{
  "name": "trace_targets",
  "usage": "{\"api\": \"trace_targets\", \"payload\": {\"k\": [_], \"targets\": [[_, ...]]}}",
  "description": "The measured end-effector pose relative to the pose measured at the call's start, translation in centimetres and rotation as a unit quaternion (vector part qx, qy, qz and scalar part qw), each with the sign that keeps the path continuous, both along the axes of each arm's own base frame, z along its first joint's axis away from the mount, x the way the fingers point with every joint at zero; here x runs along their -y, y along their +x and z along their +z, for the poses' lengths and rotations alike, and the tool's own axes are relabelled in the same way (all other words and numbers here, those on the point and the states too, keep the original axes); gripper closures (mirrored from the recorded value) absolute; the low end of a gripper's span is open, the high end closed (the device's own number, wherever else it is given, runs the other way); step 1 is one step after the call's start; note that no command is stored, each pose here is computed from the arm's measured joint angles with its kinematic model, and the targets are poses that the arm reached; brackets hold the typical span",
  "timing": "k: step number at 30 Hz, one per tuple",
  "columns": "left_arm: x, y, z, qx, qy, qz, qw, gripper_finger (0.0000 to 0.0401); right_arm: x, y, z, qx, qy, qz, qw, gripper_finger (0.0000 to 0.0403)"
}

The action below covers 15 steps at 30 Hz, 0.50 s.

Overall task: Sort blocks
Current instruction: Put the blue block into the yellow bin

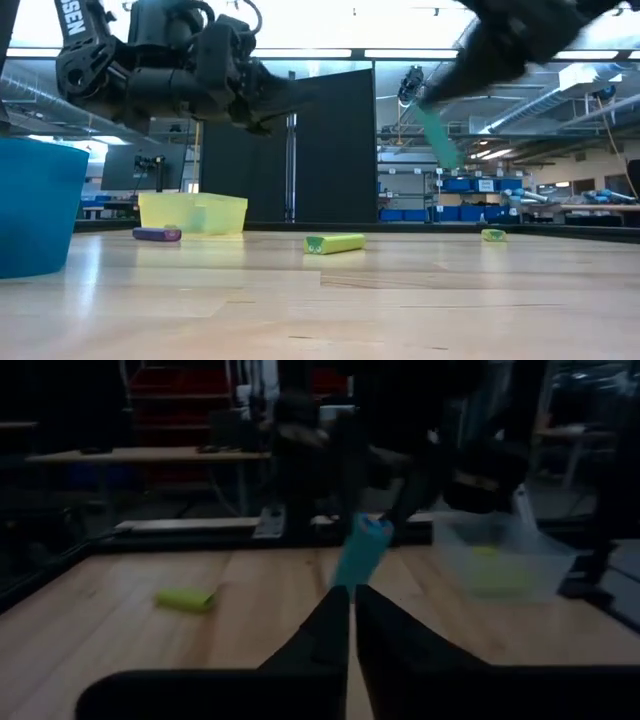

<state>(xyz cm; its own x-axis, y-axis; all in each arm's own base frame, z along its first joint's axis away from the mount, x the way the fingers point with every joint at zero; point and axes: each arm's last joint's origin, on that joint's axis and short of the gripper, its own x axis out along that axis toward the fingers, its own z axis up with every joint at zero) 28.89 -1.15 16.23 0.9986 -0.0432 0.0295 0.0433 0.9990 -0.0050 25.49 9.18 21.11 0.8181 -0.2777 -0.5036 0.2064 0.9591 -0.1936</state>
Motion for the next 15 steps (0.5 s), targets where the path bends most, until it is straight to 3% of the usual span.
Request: {"api": "trace_targets", "payload": {"k": [6,15], "targets": [[1.1,0.5,0.6,0.011,0.015,-0.018,1.0,0.0316,0.4,1.8,2.7,0.12,-0.034,0.05,0.991,0.0293],[1.9,2.5,2.4,0.013,0.022,-0.014,1.0,0.0231,0.5,2.2,3.8,0.171,-0.036,0.083,0.981,0.0293]]}}
